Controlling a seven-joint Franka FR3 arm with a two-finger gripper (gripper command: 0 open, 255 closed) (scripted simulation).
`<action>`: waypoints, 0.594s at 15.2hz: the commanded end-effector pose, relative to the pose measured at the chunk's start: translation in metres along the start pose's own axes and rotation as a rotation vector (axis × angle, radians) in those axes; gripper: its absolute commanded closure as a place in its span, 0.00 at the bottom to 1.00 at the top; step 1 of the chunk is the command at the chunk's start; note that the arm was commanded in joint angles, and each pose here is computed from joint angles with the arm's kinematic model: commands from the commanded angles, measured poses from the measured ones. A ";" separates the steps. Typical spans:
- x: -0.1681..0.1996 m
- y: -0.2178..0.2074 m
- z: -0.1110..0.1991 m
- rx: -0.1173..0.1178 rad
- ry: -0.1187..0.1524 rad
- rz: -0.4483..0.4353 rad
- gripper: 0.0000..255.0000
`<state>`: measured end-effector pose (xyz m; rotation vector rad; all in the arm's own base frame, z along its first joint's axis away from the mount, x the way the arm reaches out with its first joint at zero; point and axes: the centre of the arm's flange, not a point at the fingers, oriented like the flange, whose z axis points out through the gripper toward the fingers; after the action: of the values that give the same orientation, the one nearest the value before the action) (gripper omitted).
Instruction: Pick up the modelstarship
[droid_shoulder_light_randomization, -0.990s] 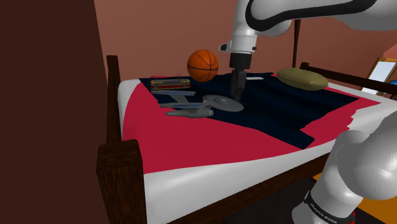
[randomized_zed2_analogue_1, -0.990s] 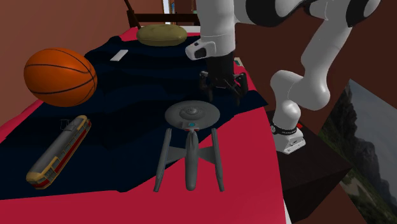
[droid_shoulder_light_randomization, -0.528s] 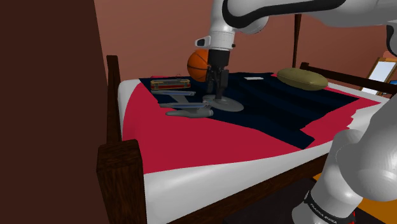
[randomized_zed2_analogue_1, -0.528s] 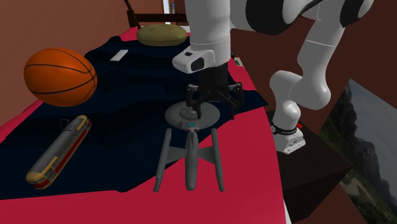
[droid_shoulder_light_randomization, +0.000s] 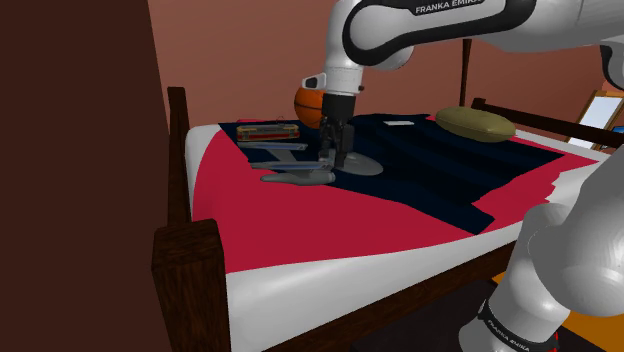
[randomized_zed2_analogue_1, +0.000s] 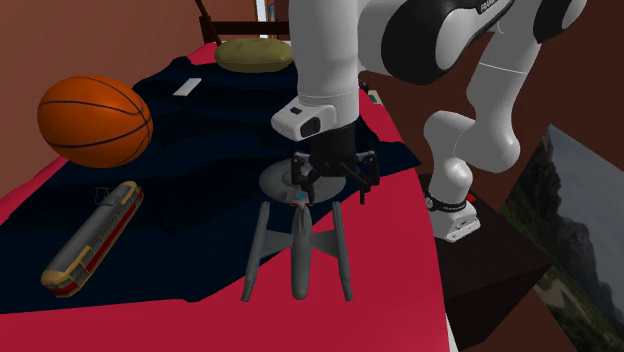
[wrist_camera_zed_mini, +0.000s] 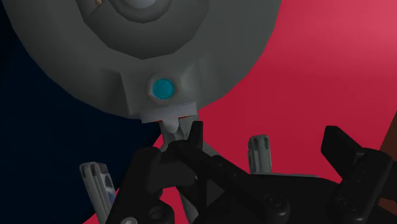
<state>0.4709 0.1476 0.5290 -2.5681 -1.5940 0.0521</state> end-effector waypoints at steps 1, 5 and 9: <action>0.000 0.000 0.003 0.000 0.000 0.000 0.00; 0.000 0.001 0.004 0.000 0.000 0.000 1.00; 0.000 0.001 0.004 0.000 0.000 0.000 1.00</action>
<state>0.4709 0.1476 0.5264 -2.5683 -1.5954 0.0464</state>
